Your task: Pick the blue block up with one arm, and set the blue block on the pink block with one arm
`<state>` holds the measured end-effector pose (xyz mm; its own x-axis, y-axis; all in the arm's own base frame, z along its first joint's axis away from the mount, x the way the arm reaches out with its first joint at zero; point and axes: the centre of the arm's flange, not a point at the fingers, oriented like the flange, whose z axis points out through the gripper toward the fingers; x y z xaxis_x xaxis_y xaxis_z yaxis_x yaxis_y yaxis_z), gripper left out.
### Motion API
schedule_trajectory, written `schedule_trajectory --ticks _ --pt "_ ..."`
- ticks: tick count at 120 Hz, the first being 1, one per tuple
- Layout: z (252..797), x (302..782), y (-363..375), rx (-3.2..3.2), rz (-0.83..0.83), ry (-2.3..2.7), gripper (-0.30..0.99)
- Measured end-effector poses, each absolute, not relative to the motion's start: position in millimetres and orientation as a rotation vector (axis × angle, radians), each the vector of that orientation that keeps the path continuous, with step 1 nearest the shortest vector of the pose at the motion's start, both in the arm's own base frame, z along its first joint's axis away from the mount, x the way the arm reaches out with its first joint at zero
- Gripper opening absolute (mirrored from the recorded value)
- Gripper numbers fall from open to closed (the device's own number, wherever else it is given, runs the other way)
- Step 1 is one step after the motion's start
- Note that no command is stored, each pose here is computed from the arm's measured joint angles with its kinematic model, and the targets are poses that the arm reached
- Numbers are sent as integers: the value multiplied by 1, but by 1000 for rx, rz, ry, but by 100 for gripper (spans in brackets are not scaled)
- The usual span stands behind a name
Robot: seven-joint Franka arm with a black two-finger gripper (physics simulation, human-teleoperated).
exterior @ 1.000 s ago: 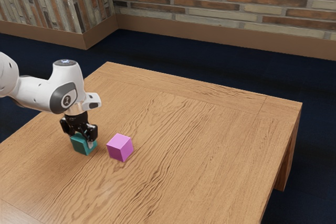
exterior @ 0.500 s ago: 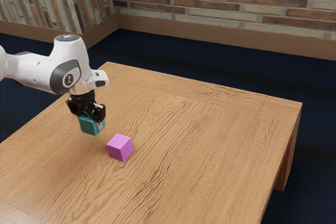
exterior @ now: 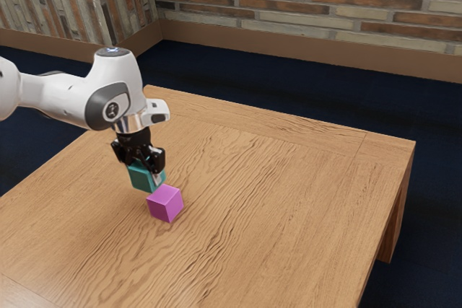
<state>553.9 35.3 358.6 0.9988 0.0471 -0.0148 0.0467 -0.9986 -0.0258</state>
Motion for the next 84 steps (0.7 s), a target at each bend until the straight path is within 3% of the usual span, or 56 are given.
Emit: schedule_trajectory --ticks 35,59,84 --pt "354 552 20 -3122 41 -63 31" --pt "355 553 9 -3129 40 -28 53" --pt "355 553 10 -3131 42 -21 63"
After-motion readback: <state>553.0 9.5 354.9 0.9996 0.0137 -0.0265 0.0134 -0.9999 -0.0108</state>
